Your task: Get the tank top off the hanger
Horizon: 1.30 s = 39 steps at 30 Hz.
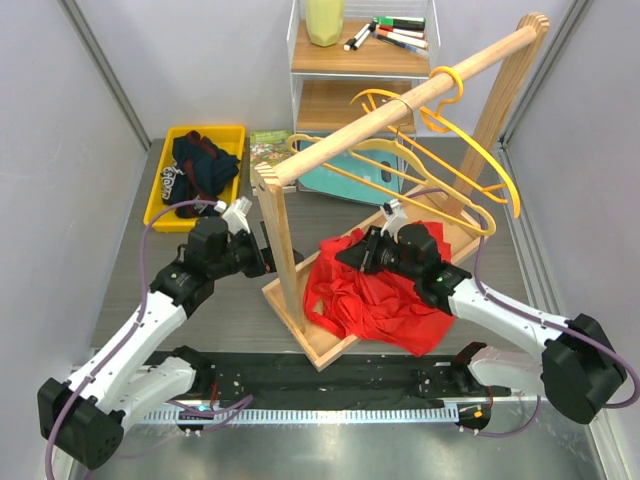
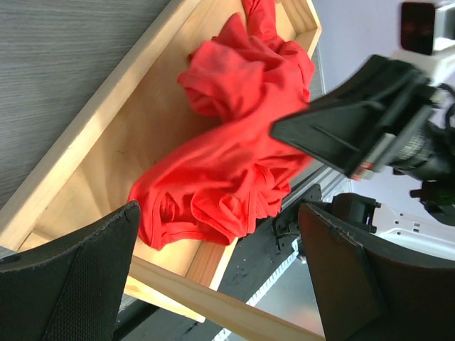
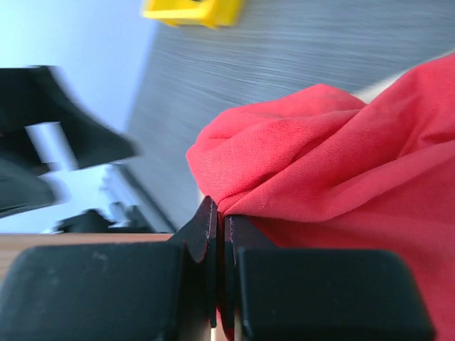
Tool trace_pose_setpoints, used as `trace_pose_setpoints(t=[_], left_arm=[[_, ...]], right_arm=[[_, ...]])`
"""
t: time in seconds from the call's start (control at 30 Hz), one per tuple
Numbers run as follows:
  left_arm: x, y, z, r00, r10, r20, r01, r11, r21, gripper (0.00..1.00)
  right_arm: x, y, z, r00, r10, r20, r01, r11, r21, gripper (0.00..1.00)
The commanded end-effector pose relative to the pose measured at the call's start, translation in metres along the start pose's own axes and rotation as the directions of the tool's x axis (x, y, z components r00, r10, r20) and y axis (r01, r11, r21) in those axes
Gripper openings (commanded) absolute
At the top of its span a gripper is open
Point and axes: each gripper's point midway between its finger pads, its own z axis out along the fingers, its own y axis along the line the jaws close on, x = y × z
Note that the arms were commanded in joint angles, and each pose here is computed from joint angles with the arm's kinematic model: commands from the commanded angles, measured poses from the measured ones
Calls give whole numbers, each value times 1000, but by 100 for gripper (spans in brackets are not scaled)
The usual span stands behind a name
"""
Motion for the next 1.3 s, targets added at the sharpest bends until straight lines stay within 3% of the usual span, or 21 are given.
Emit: trace_pose_setpoints(t=[0.0,0.3,0.6,0.67,0.77,0.8,0.87,1.0,1.13,1.23,1.27], left_arm=[[-9,-9,0,1000,28,11,-29,999,23,92],[-12,-10,-9,999,23,38,-24,999,21,92],[-17,-18,-16,998,30,61,-32,999,43,92],[-17,-19,-16,998,29,59,-32,998,47,92],[-16,-20,-16,998,30,53,-33,998,51,92],[-16,-20,-16,998,30,53,-33,998,51,92],[-15,-20,-16,998,31,52,-33,998,54,92],[-14,-21,-12,999,14,43,-17,997,70,92],[-10,-25,-6,1000,9,13,-10,994,112,92],[-4,-32,2,999,16,-42,-9,986,166,93],[-2,-31,7,998,14,-63,-3,986,170,93]], right_arm=[[-33,80,-17,997,58,54,-39,954,-298,1],[-67,139,-47,984,138,109,-63,857,-511,1],[-95,176,-89,970,137,201,8,808,-589,1],[-92,165,-87,969,98,228,41,843,-537,1],[-72,106,-69,973,47,224,24,952,-305,1],[-64,73,-66,974,51,222,-15,987,-160,1],[-40,29,-63,981,32,193,-31,999,-8,1],[-16,-9,-66,982,40,187,-57,995,87,3],[-1,-33,-66,979,71,191,-99,985,139,14],[9,-43,-66,980,88,177,-117,980,160,41],[12,-45,-68,981,92,170,-121,978,169,57]])
